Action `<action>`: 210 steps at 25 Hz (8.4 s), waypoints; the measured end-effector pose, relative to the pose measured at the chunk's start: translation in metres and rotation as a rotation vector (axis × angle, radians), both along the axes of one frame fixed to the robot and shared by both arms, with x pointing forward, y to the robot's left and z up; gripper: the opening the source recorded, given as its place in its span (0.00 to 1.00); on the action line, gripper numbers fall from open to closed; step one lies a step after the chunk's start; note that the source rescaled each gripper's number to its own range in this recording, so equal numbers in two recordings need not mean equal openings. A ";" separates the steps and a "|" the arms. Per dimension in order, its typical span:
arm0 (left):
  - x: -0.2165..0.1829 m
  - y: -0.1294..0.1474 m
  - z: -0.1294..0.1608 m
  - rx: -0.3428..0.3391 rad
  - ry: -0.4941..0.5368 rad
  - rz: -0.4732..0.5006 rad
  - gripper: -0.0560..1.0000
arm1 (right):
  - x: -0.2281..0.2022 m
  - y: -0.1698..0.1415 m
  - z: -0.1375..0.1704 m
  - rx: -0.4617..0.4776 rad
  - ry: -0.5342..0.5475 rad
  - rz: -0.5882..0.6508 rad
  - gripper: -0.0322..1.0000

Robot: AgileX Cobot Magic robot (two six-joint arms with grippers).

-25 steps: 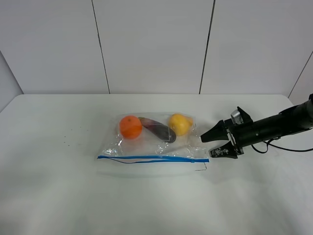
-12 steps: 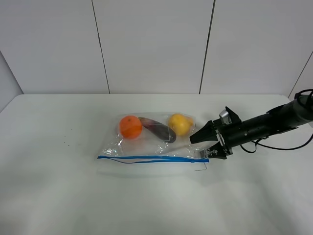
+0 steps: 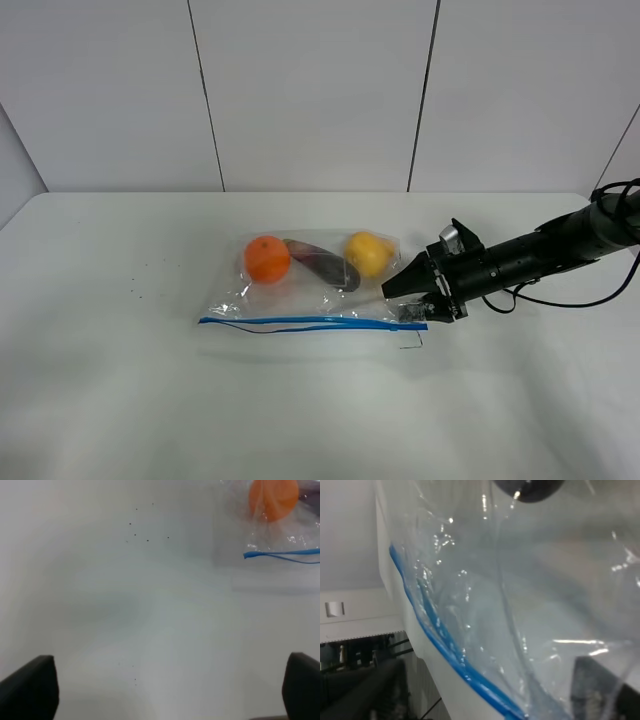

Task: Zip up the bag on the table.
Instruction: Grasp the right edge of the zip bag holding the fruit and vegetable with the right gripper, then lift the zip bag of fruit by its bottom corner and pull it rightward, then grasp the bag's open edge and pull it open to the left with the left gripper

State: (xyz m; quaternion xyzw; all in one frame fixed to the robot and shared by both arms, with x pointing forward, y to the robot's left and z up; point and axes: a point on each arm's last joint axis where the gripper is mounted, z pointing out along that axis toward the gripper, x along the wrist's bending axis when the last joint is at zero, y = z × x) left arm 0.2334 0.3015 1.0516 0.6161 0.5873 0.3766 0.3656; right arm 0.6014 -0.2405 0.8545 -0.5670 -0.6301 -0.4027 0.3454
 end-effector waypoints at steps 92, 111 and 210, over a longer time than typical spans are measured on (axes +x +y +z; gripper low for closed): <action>0.084 -0.026 0.111 0.227 -0.177 -0.396 1.00 | 0.000 0.000 0.062 -0.018 -0.015 -0.061 0.03; 0.214 -0.079 0.054 0.659 -0.052 -0.732 1.00 | 0.000 0.000 0.062 -0.019 -0.015 -0.060 0.03; 0.238 -0.359 -0.134 1.154 -0.180 -1.142 0.06 | 0.005 0.001 0.066 0.037 0.055 -0.146 0.03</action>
